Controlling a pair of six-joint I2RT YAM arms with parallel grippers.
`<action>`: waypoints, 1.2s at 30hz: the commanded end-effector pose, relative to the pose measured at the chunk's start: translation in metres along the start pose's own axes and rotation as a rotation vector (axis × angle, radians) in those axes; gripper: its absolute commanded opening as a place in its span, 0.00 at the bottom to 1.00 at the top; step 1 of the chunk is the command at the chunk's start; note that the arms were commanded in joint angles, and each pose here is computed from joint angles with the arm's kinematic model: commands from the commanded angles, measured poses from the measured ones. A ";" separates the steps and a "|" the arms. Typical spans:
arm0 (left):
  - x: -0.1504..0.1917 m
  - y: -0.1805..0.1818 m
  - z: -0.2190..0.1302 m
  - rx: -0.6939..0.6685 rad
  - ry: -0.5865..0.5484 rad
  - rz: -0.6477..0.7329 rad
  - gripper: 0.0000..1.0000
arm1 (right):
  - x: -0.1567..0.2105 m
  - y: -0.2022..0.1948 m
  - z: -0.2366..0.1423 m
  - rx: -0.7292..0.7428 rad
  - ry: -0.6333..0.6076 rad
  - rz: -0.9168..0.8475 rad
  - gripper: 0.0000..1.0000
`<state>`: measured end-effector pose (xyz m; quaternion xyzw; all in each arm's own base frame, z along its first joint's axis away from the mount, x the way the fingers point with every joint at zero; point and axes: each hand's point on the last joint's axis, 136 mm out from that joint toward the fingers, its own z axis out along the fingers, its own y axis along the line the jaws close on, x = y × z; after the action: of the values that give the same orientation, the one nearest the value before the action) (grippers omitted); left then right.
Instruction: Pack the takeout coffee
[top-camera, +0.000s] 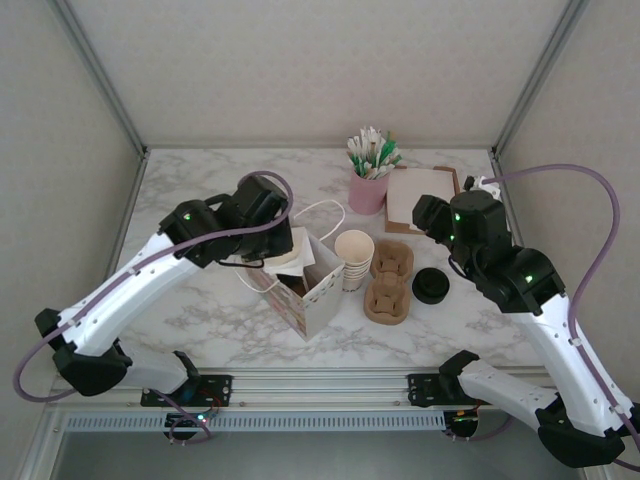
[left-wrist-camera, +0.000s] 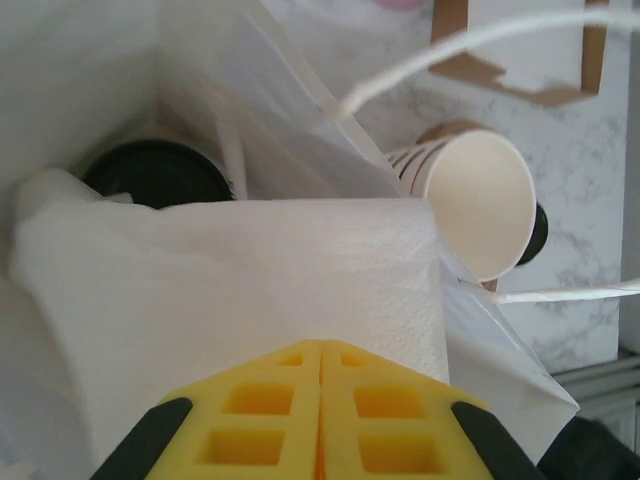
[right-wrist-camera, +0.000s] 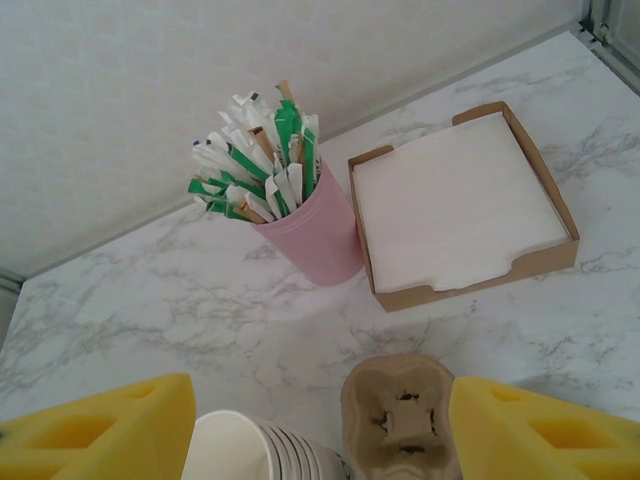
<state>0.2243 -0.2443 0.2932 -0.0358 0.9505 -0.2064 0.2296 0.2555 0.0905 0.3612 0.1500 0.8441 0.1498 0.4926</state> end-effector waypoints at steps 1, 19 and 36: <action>0.028 0.002 0.022 -0.044 0.196 0.066 0.07 | 0.000 0.000 0.004 0.011 -0.014 -0.007 0.69; 0.018 -0.008 0.039 -0.047 0.178 0.159 0.05 | 0.005 0.001 0.010 0.003 -0.007 -0.024 0.70; -0.145 0.082 -0.166 -0.312 -0.893 0.157 1.00 | -0.031 -0.033 0.019 0.231 -0.325 -0.381 0.99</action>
<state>0.2486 -0.1578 0.4566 0.0079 0.8091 -0.1827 0.5585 0.2681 0.0616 0.3651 0.1064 0.8013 0.0385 0.5875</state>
